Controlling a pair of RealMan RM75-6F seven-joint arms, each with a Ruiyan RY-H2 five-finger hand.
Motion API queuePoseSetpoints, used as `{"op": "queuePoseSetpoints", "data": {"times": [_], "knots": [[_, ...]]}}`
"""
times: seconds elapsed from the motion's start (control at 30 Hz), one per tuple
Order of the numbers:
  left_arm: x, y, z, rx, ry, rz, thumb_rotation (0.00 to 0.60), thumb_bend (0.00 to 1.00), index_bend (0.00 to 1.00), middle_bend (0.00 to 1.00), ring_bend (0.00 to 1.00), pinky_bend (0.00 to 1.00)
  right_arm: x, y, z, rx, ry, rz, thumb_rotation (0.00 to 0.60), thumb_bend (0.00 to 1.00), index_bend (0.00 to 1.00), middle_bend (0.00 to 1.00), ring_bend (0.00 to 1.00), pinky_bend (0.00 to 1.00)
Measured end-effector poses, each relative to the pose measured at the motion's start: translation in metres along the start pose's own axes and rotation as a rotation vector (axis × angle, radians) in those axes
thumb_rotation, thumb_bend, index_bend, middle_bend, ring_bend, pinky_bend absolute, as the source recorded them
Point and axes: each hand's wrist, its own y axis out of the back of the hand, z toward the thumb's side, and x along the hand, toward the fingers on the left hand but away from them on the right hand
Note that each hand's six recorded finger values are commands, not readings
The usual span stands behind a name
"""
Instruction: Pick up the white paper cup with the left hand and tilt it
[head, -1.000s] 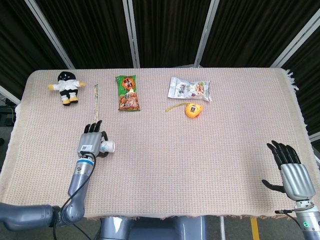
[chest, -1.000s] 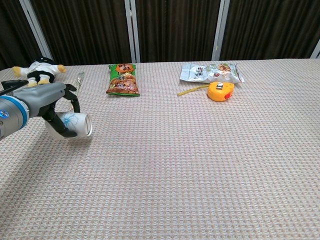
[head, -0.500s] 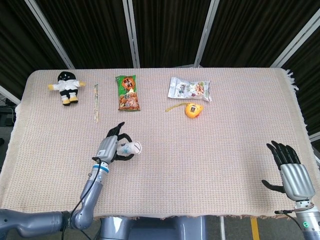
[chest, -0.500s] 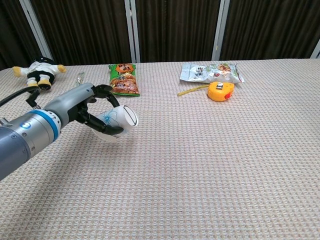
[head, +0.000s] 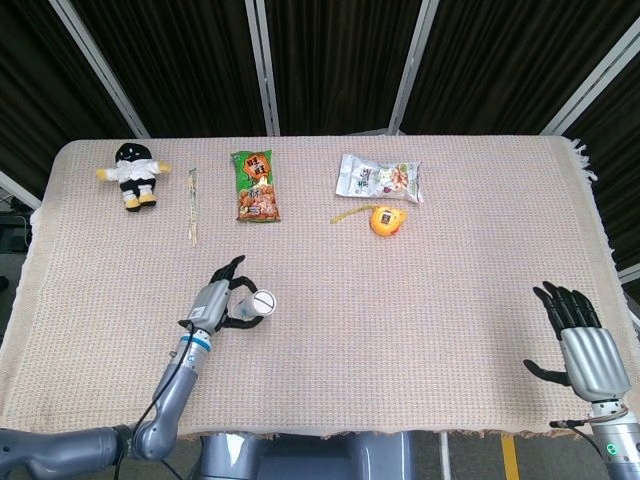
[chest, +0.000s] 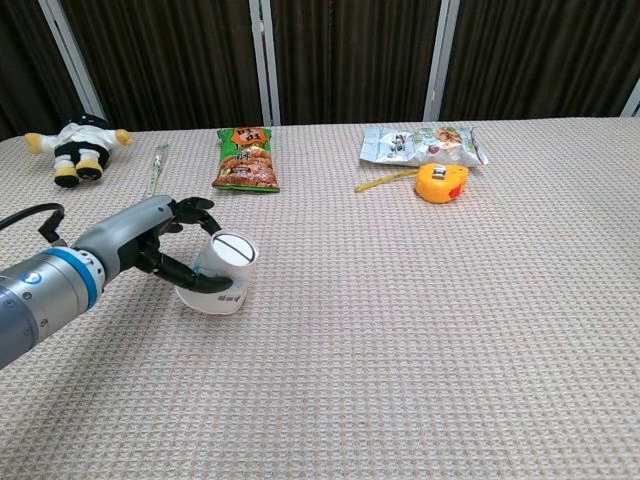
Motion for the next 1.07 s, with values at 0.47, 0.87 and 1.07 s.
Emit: {"op": "queuePoseSetpoints", "data": {"times": [0.47,0.87,1.07], "knots": [[-0.012,0.014,-0.026,0.058,0.014,-0.018,0.6,0.13,0.0,0.0,0.0,0.0,0.0,-0.002,0.002,0.011,0.002,0.005,0.6,0.0,0.0,0.0,0.0,0.0],[-0.041,0.061,-0.035,0.113,-0.027,0.098,0.6,0.13,0.0,0.0,0.0,0.0,-0.003,-0.001,-0.002,0.025,-0.019,-0.016,0.6,0.0,0.0,0.0,0.0,0.0],[-0.083,0.112,-0.054,0.339,-0.022,0.314,0.6,0.12,0.0,0.0,0.0,0.0,-0.004,-0.003,0.001,0.031,-0.014,-0.018,0.6,0.0,0.0,0.0,0.0,0.0]]}}
